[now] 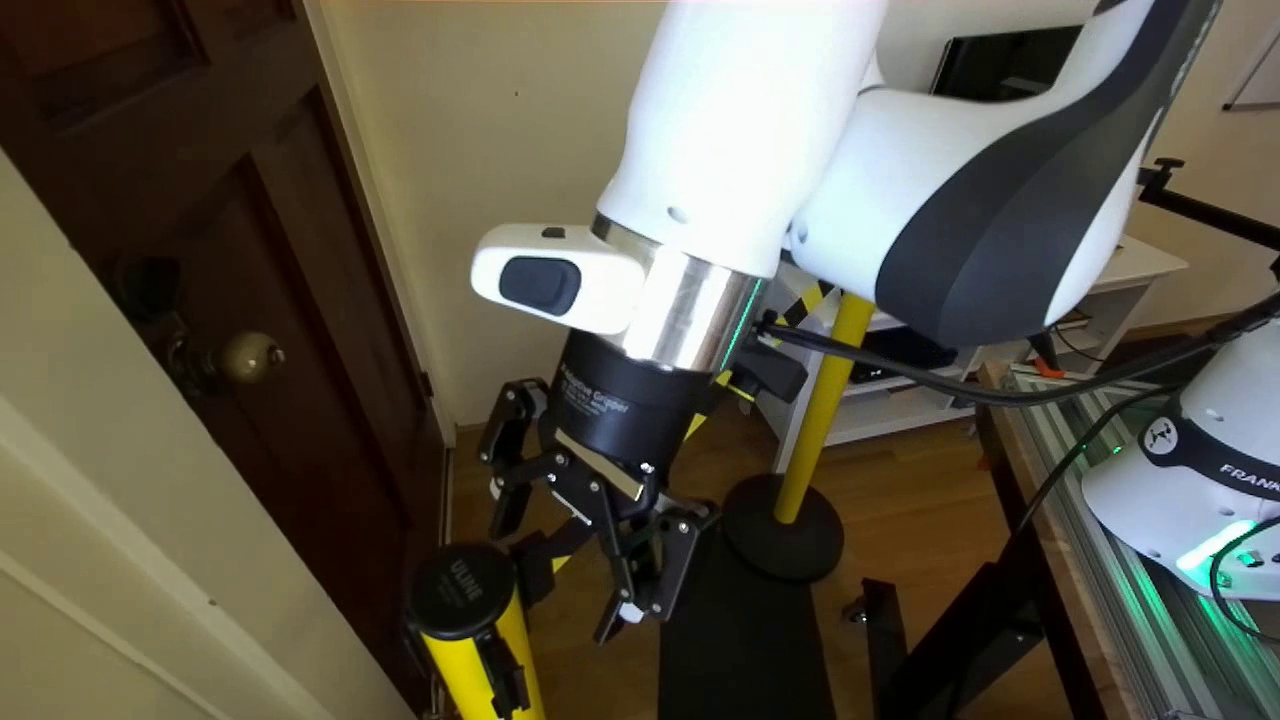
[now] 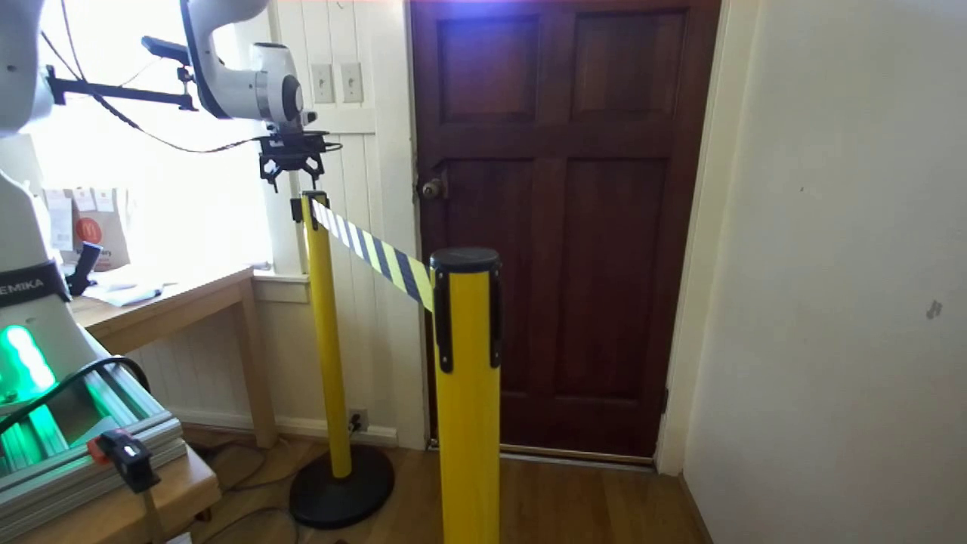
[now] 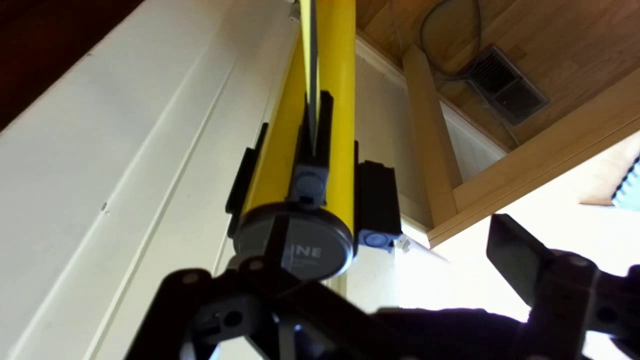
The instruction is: Pull out the barrier belt from the yellow stand on the right and attach it to the stand on the left.
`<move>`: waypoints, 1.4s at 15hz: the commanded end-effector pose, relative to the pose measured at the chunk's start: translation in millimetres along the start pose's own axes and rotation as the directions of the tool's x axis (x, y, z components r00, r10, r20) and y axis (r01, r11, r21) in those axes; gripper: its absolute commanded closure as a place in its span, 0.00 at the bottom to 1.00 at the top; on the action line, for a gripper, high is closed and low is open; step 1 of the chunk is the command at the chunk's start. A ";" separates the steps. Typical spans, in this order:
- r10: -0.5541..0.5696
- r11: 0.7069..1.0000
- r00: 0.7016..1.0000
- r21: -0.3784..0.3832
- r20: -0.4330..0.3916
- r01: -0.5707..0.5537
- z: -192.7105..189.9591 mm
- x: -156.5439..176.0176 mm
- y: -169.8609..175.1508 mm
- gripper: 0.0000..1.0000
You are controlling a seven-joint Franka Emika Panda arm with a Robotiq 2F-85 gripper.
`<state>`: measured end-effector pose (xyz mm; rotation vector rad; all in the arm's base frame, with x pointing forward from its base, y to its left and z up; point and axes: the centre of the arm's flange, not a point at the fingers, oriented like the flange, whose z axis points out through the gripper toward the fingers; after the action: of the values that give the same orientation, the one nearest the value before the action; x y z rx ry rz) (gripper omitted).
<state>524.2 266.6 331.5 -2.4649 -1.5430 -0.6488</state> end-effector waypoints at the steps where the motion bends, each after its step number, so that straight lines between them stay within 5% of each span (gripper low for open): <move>1: -0.032 0.999 0.996 -0.012 0.081 0.033 -48.4 23.8 -3.4 0.00; 9: -0.002 0.998 0.970 0.056 0.244 -0.012 -79.2 33.6 -4.2 0.00; 10: -0.003 0.999 0.965 0.053 0.262 -0.012 -80.5 32.2 -2.9 0.25; 21: -0.008 1.000 0.877 0.020 0.481 -0.002 -43.3 10.6 39.8 0.98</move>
<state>535.6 235.1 381.2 -2.7026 -1.6235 -0.0895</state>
